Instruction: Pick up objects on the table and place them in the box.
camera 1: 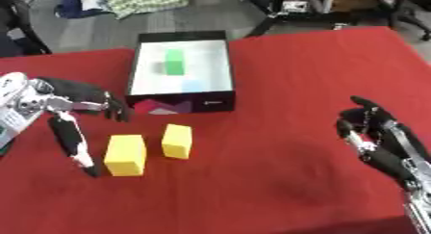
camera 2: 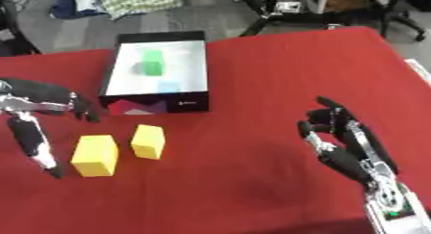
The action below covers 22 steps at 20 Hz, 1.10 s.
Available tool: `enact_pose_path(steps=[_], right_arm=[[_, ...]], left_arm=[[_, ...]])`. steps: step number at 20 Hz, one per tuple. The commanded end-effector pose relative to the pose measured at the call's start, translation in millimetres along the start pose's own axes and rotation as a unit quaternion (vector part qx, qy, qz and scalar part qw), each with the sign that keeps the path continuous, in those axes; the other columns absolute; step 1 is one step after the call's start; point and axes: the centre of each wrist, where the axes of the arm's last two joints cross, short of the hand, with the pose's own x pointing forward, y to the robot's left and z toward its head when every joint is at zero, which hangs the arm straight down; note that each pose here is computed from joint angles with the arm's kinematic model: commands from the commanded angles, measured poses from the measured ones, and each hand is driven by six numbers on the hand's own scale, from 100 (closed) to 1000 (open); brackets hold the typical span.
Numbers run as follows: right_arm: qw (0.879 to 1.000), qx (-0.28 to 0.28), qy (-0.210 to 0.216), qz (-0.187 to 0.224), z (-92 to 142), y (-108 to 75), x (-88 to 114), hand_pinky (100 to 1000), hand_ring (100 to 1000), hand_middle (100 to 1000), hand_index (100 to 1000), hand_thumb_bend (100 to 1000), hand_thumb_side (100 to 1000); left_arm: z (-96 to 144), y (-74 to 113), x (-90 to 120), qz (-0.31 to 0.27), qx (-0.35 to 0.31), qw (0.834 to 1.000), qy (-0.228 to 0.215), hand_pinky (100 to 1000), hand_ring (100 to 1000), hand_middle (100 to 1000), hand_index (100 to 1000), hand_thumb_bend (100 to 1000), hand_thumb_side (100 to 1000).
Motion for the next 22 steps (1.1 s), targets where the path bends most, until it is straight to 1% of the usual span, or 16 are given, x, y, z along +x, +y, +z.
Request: enact_pose_path(steps=[1,5,7,8,9,10,11,12,13,14,15,18,20,22], right_arm=[[1.000,-0.003,-0.008,0.007,-2.5,-6.3,4.1,780,768,705,938,329,495],[1.000,-0.003,-0.008,0.007,-2.5,-6.2,4.0,780,768,705,938,328,494],[1.000,-0.002,-0.008,0.006,-2.8,-5.9,4.3,780,769,705,938,328,494],[1.000,-0.002,-0.009,0.006,-2.9,-5.8,4.3,780,769,705,938,326,494],[1.000,-0.002,-0.009,0.006,-3.0,-5.7,4.3,780,769,706,938,325,494],[1.000,-0.002,-0.009,0.006,-2.9,-5.7,4.3,780,769,706,938,325,493],[1.000,-0.002,-0.008,0.006,-2.9,-5.7,4.2,780,769,706,938,325,493],[1.000,-0.002,-0.008,0.006,-2.9,-5.7,4.2,780,769,705,938,325,493],[1.000,-0.002,-0.008,0.006,-2.8,-5.8,4.1,780,769,706,938,325,493],[1.000,-0.002,-0.008,0.006,-2.8,-5.8,4.1,780,769,706,938,325,493],[1.000,-0.002,-0.008,0.006,-2.9,-5.8,4.2,780,769,706,938,324,493],[1.000,-0.002,-0.008,0.006,-2.9,-5.8,4.3,780,769,706,938,325,493],[1.000,-0.002,-0.008,0.006,-2.6,-6.0,4.0,780,769,706,938,325,493],[1.000,-0.002,-0.006,0.007,-2.1,-6.2,3.6,780,769,706,938,325,493]], left_arm=[[1.8,1.4,-1.4,-0.021,-0.016,1.000,-0.002,798,740,737,879,801,457],[-6.9,-6.2,1.6,-0.015,-0.016,1.000,-0.012,788,723,717,863,771,430],[-10.6,-9.0,3.1,-0.011,-0.011,1.000,-0.017,773,698,690,841,742,409],[-12.0,-9.9,3.9,-0.011,-0.007,1.000,-0.018,761,677,666,824,714,397],[-13.0,-10.6,4.5,-0.010,0.000,1.000,-0.019,743,648,635,802,645,381],[-13.5,-11.2,4.9,-0.009,0.009,1.000,-0.018,726,623,609,778,556,360],[-14.0,-12.0,5.2,-0.008,0.016,1.000,-0.016,726,623,609,778,556,360],[-14.5,-12.6,5.3,-0.008,0.021,1.000,-0.015,669,559,536,709,346,270],[-13.5,-12.2,4.9,-0.004,0.034,0.999,-0.011,650,537,514,687,301,245],[-13.1,-12.6,4.8,-0.002,0.045,0.999,-0.009,650,537,514,687,301,245],[-11.7,-11.8,4.7,0.000,0.058,0.998,-0.006,615,499,474,645,256,215],[-4.2,-6.1,4.2,0.005,0.090,0.996,0.000,600,480,454,621,260,218],[7.3,4.9,4.8,0.002,0.116,0.993,0.002,603,480,455,623,266,227],[25.7,24.8,7.6,-0.012,0.155,0.988,0.009,612,488,461,631,279,239]])
